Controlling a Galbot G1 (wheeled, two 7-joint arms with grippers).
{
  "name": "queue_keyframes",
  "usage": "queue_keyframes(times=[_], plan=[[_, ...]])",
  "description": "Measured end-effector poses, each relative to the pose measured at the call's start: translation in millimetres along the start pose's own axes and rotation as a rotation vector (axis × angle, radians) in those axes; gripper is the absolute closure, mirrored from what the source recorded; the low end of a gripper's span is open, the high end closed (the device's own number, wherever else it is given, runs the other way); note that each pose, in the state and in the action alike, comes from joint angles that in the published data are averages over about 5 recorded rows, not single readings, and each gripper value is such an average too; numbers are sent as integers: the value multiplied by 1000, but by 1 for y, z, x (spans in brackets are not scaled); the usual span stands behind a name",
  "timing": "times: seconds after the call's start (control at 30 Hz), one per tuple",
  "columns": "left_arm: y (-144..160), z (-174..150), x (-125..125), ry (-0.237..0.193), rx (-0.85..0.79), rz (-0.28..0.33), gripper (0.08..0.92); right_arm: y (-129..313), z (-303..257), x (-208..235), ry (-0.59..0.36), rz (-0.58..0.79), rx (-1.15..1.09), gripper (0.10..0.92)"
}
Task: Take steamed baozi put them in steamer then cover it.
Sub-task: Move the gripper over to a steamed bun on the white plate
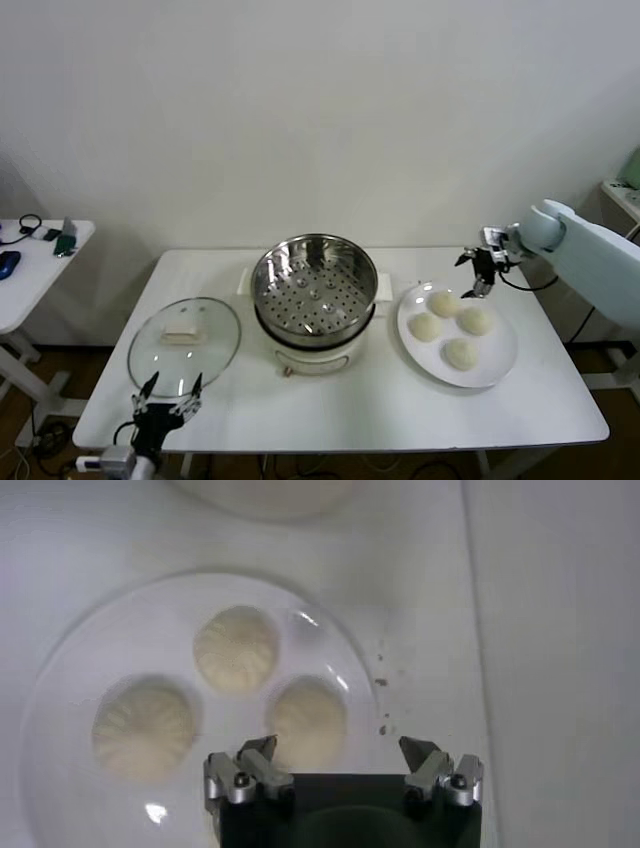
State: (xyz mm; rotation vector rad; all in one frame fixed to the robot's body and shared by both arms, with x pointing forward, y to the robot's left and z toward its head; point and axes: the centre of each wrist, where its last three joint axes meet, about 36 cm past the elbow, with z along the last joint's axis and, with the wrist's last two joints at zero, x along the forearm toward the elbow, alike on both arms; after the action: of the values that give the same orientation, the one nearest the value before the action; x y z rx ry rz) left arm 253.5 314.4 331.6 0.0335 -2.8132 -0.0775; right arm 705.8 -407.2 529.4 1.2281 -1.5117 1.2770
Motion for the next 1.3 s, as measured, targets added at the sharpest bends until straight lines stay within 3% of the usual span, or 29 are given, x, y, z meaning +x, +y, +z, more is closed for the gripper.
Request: queue_keyframes(times=[0.8, 1.3], plan=[[-1, 5, -2, 7, 4, 5, 177, -15, -27, -72, 112, -89, 34, 201], [0, 8, 0, 5, 4, 0, 177, -19, -34, -82, 111, -76, 58, 338]])
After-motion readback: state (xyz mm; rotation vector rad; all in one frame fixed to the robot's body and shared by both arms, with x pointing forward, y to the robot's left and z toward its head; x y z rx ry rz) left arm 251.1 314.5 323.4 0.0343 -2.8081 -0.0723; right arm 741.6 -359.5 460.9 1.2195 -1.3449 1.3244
